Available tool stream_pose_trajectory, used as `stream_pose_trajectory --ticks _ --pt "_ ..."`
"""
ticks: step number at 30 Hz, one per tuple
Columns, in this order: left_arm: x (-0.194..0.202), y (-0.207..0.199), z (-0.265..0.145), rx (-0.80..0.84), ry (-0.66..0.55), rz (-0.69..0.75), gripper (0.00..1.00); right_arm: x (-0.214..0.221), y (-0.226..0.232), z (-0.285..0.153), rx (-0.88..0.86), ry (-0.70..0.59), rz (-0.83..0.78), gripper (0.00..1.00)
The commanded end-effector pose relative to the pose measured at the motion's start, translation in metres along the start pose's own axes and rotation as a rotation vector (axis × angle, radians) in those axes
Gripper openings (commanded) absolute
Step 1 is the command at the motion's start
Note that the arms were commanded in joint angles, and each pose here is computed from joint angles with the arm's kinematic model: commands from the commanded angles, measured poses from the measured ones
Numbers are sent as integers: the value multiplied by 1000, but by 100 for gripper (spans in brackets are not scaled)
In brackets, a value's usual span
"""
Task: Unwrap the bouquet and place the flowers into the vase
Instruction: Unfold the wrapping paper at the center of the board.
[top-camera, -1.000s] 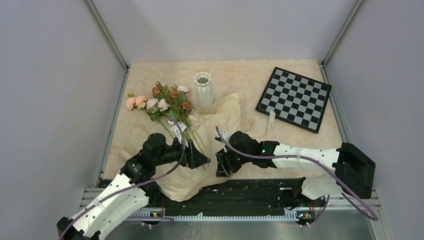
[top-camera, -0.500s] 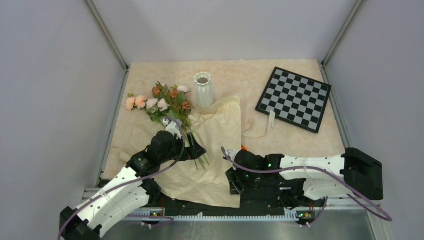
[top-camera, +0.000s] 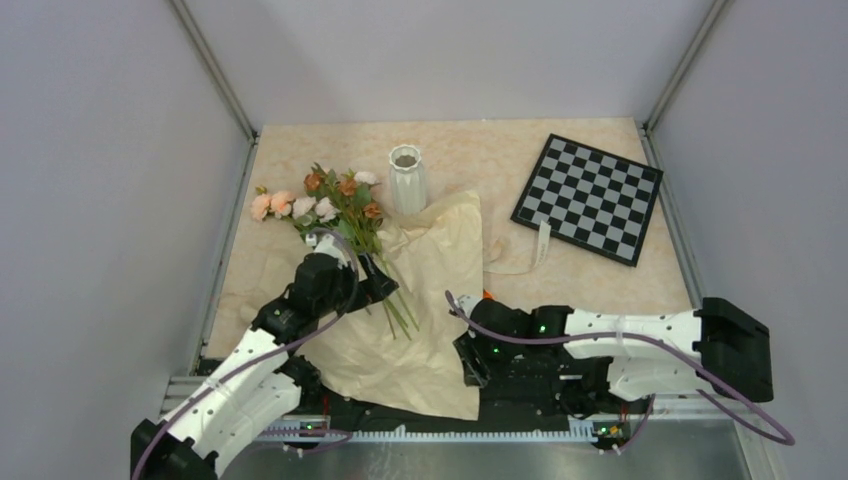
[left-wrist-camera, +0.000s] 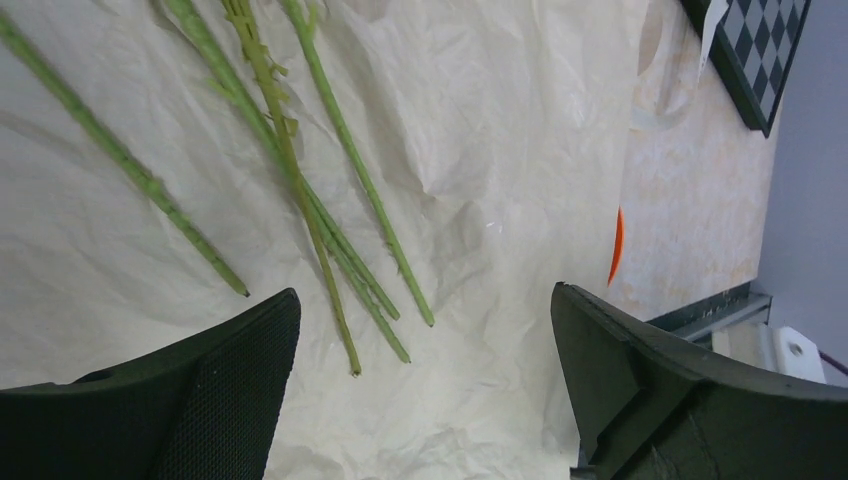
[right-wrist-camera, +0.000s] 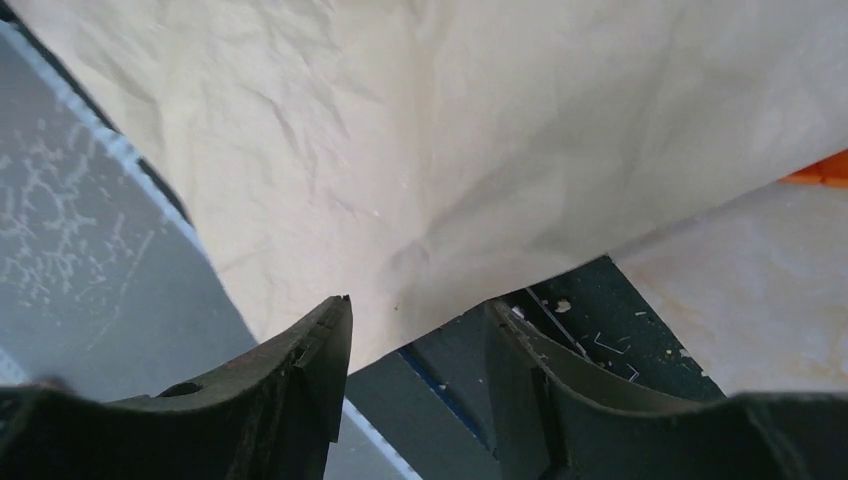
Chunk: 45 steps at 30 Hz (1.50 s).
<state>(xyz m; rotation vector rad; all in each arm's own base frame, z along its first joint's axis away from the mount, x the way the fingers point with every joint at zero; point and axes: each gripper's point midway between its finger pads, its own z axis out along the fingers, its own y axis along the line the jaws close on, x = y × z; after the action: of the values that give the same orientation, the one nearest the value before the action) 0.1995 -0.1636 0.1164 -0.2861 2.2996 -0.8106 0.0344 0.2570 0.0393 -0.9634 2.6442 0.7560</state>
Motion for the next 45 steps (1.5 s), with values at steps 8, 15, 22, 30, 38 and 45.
stream_pose_trajectory --ticks 8,15,22,30,38,45 --pt "-54 5 -21 -19 -116 -49 99 -65 44 -44 -43 -170 -78 52" --pt "-65 17 -23 -66 -142 -93 99 -61 47 -14 -79 -154 -77 52" --pt "-69 35 -20 -140 -170 -141 99 -31 25 12 -52 -92 -40 51" --pt "-74 50 -17 -190 -192 -175 99 -6 7 24 -15 -39 -11 51" --pt "-99 80 -25 -328 -333 -272 96 -41 20 -3 -1 -137 -35 53" --pt "-130 94 -30 -440 -412 -245 86 -104 16 -50 138 -386 2 52"
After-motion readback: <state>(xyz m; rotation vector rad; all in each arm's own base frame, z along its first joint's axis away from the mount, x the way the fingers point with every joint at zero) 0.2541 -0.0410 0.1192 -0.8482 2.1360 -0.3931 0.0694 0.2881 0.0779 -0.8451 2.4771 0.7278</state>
